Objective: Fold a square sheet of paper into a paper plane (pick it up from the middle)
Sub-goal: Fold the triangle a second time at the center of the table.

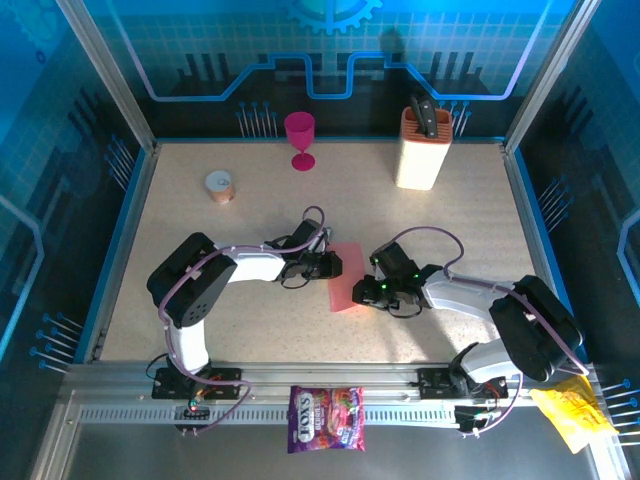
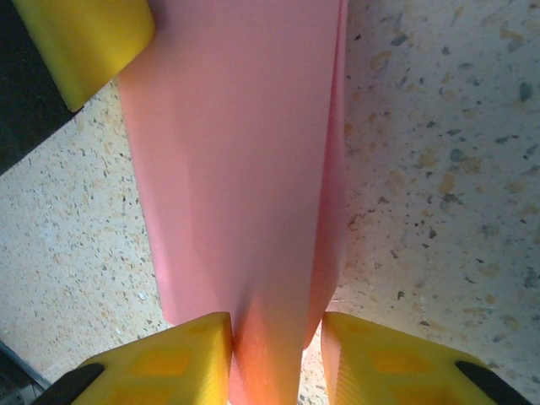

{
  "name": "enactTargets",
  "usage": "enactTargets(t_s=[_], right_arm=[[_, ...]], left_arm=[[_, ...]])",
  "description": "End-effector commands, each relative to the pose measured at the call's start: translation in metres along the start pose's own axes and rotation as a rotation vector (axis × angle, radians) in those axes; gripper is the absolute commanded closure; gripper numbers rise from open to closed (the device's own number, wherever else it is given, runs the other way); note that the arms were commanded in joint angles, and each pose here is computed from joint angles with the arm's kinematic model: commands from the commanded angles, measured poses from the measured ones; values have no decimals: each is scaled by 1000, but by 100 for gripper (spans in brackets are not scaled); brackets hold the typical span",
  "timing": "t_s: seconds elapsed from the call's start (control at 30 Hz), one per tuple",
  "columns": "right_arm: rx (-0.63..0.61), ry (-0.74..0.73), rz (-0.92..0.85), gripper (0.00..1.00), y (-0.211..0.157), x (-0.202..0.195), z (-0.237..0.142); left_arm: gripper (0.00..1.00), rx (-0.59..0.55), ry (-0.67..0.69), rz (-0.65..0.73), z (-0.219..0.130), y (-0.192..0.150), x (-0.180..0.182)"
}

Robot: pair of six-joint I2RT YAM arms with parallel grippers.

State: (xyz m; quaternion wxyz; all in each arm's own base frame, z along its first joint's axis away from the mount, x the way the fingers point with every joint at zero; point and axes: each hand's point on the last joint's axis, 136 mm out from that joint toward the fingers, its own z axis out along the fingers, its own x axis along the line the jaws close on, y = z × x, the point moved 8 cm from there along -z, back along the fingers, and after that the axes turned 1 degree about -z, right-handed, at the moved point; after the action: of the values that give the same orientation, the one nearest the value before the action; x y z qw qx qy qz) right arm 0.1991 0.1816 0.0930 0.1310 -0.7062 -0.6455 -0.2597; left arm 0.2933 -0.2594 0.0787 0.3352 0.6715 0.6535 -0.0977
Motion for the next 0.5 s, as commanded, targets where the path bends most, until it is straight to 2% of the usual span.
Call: enactTargets(t_s=[0.0,0.47], right_arm=[[-16,-1,-31,67,4,9,-6],[-22,-65,-47,73,2,3,-13]], left_arm=[[81,40,53,9,8,-12,15],[81,39,51,8,9,-12,15]])
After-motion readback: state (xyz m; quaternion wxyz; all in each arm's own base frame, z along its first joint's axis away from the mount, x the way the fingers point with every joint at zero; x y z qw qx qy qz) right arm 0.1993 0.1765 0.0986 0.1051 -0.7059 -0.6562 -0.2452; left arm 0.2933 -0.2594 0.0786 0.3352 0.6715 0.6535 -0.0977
